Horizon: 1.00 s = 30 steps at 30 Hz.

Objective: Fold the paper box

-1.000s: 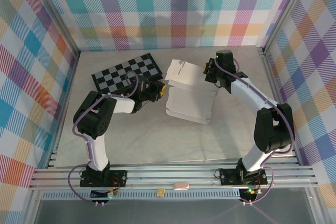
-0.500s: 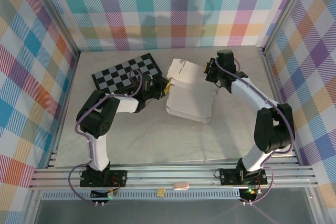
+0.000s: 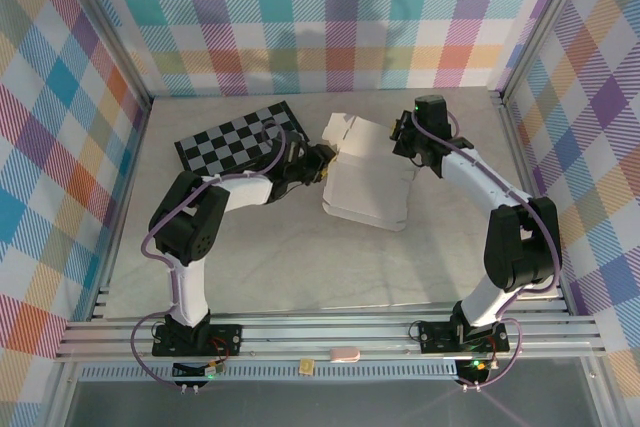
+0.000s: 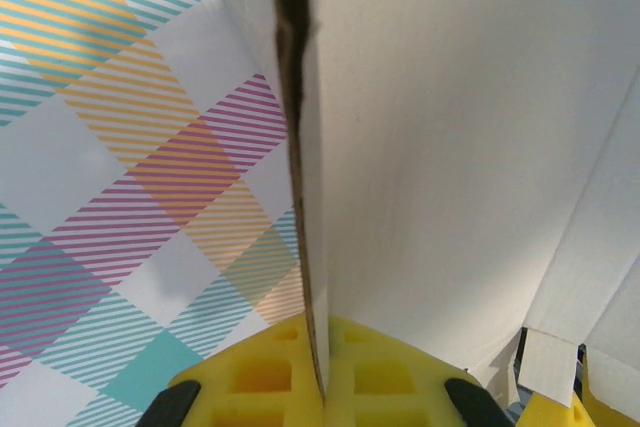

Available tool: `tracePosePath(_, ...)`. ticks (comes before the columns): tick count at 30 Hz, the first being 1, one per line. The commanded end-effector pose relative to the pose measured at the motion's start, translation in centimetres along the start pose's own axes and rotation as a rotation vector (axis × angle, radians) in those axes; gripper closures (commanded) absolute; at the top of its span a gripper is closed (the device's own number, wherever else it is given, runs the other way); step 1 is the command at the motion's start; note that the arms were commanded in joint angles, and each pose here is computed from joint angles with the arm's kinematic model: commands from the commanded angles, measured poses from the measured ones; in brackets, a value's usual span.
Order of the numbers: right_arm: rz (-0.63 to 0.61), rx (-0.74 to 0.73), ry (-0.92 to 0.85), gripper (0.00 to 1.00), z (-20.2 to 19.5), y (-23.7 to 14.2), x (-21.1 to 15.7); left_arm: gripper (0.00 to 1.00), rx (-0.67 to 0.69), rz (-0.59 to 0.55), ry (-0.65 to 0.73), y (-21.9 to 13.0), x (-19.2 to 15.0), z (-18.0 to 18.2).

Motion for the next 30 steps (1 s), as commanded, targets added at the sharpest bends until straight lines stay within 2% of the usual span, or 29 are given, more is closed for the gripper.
tracePosePath(1, 0.014, 0.009, 0.012, 1.00, -0.1, -0.7, -0.6, 0.62, 0.136, 0.023, 0.169, -0.6, -1.9, -1.0)
tracePosePath(8, 0.021, 0.000, -0.004, 1.00, -0.3, -0.7, -0.9, 0.61, 0.413, 0.005, 0.419, -0.6, -3.7, -1.0)
tracePosePath(10, 0.017, -0.002, -0.028, 1.00, -0.4, -0.7, -0.9, 0.62, 0.439, -0.010, 0.459, -1.1, -3.9, -1.0)
tracePosePath(14, 0.006, 0.016, -0.140, 1.00, -0.3, -0.5, -0.8, 0.59, 0.412, -0.039, 0.491, -3.6, -4.4, -2.2)
tracePosePath(18, 0.032, 0.126, -0.308, 1.00, 0.3, 0.5, -1.0, 0.49, 0.319, -0.033, 0.532, -8.0, -5.4, -3.6)
tracePosePath(20, 0.053, 0.168, -0.384, 1.00, 0.5, 0.9, -1.2, 0.48, 0.275, -0.042, 0.528, -10.6, -5.2, -3.6)
tracePosePath(25, 0.127, 0.201, -0.501, 1.00, 0.1, 1.7, -1.9, 0.58, 0.204, -0.089, 0.492, -14.7, -2.0, -2.7)
tracePosePath(30, 0.193, 0.177, -0.547, 1.00, -1.2, 2.4, -2.2, 0.68, 0.306, -0.024, 0.631, -13.4, -0.1, -1.6)
Point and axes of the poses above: each hand's point on the last joint's axis, 136 mm out from that joint toward the fingers, its own y axis out along the fingers, its own z axis along the line the jaws close on, x = y × z, the point moved 9 cm from there along -y, back along the fingers, and after that the axes turned 14 degrees about -y, right-handed, at the moved point
